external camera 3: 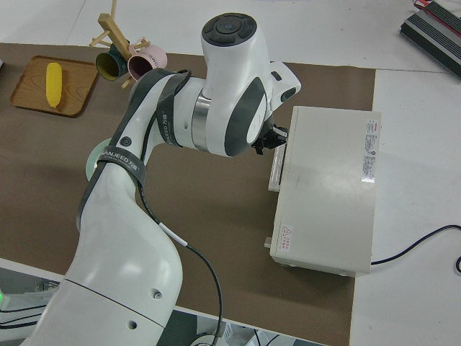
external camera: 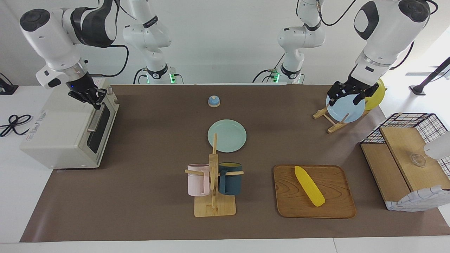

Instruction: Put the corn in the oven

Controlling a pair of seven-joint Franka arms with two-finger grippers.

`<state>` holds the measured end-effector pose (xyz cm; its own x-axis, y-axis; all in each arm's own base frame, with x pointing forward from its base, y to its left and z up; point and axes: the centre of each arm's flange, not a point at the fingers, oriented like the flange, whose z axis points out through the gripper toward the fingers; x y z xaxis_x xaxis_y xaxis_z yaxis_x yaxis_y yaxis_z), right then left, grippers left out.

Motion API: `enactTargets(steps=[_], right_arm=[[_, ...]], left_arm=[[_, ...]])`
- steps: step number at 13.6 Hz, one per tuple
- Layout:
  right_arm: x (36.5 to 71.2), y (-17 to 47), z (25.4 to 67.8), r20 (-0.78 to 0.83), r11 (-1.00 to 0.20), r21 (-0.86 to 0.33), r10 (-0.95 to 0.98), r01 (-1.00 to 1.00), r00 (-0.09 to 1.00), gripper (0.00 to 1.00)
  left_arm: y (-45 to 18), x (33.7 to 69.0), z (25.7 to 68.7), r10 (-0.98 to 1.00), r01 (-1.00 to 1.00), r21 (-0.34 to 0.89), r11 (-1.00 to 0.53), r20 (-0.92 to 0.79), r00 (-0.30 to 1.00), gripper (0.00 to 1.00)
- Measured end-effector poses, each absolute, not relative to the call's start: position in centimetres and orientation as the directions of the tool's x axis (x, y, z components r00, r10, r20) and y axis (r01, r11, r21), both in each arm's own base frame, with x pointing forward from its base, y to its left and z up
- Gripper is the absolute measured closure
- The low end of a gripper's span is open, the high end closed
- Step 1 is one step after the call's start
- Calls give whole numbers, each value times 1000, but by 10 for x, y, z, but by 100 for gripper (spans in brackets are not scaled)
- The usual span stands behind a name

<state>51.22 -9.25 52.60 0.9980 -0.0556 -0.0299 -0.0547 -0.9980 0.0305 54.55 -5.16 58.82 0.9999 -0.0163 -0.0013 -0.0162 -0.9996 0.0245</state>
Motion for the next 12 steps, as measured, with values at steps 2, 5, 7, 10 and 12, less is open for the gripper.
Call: enactTargets(steps=[2,5,7,10,12], right_arm=[[512,-99,520,-21,-997,33,-66,-65,998,99],[511,-114,508,-36,-998,38,-60,-59,998,99],[512,-122,502,-42,-999,35,-4,-3,999,99],[514,-123,497,-49,-996,31,78,79,996,99],[515,-123,491,-59,-995,27,94,96,994,99]], left_arm=[[-52,546,588,-16,-16,24,-1000,-2,1000,0],[-52,545,588,-16,-16,24,-1000,-2,1000,0],[-52,545,588,-16,-16,24,-1000,-2,1000,0],[-52,545,588,-16,-16,24,-1000,-2,1000,0],[-52,545,588,-16,-16,24,-1000,-2,1000,0]])
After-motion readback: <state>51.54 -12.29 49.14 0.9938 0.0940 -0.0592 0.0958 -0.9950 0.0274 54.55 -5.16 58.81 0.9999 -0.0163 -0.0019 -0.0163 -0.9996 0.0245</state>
